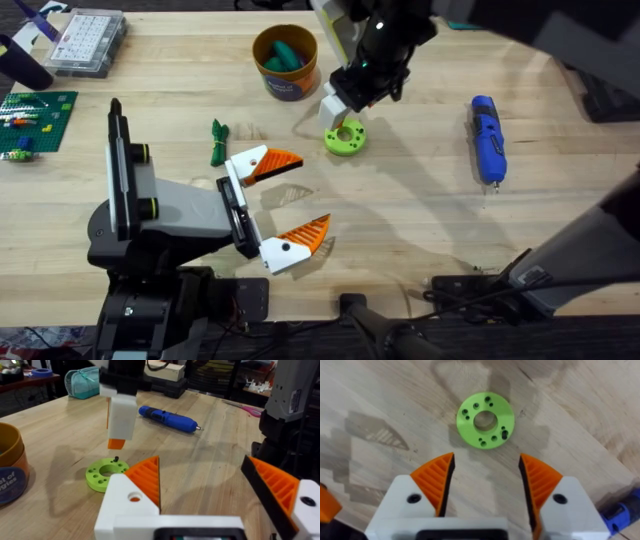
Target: Pick up the gripper from the table and insert it into the empty holder that is missing its gripper. Then pick up a screw, insert it into the mounting hole, and use the screwdriver to tighten it. Finally, clean up the table by picking up the vegetable and placing it into the bucket.
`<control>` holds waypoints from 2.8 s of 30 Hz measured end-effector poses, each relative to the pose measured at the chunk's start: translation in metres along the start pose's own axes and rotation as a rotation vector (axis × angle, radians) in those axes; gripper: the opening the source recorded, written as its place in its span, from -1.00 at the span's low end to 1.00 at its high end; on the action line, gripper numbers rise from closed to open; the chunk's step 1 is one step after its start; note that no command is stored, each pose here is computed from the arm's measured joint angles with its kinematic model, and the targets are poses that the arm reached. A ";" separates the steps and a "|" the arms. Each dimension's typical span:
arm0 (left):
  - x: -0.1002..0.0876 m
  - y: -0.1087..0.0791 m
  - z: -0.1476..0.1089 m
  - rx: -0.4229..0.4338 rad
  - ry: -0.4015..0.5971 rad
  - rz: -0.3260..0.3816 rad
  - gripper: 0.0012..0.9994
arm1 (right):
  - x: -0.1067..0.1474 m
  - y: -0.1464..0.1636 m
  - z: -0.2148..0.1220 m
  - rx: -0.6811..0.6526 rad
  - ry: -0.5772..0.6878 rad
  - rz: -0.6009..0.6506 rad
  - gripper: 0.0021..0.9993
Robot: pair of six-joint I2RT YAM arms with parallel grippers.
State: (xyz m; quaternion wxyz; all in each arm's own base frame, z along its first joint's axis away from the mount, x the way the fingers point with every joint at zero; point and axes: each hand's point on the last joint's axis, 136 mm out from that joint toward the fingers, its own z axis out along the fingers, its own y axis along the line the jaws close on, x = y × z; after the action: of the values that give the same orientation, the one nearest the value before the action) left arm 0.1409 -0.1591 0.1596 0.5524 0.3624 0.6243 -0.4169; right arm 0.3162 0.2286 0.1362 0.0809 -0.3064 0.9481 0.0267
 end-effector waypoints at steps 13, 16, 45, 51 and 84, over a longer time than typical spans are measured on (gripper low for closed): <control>0.000 0.000 0.000 0.000 0.001 -0.002 0.98 | 0.003 -0.019 0.007 0.017 0.026 0.098 0.51; 0.000 0.000 0.000 0.000 0.001 -0.002 0.98 | 0.004 -0.033 0.007 0.023 0.023 0.169 0.51; 0.000 0.000 0.000 -0.001 0.001 -0.002 0.98 | 0.053 -0.041 0.020 0.033 -0.077 0.289 0.51; 0.000 0.000 0.000 -0.001 0.001 -0.002 0.98 | 0.050 -0.041 0.028 0.033 -0.073 0.289 0.51; 0.000 0.001 0.000 -0.004 0.001 -0.002 0.98 | 0.023 -0.032 0.072 -0.005 -0.052 0.231 0.51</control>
State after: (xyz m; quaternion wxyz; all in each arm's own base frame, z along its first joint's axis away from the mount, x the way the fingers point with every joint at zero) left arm 0.1416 -0.1588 0.1593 0.5526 0.3608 0.6257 -0.4159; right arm 0.3269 0.1968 0.0611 0.1012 -0.1943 0.9746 0.0461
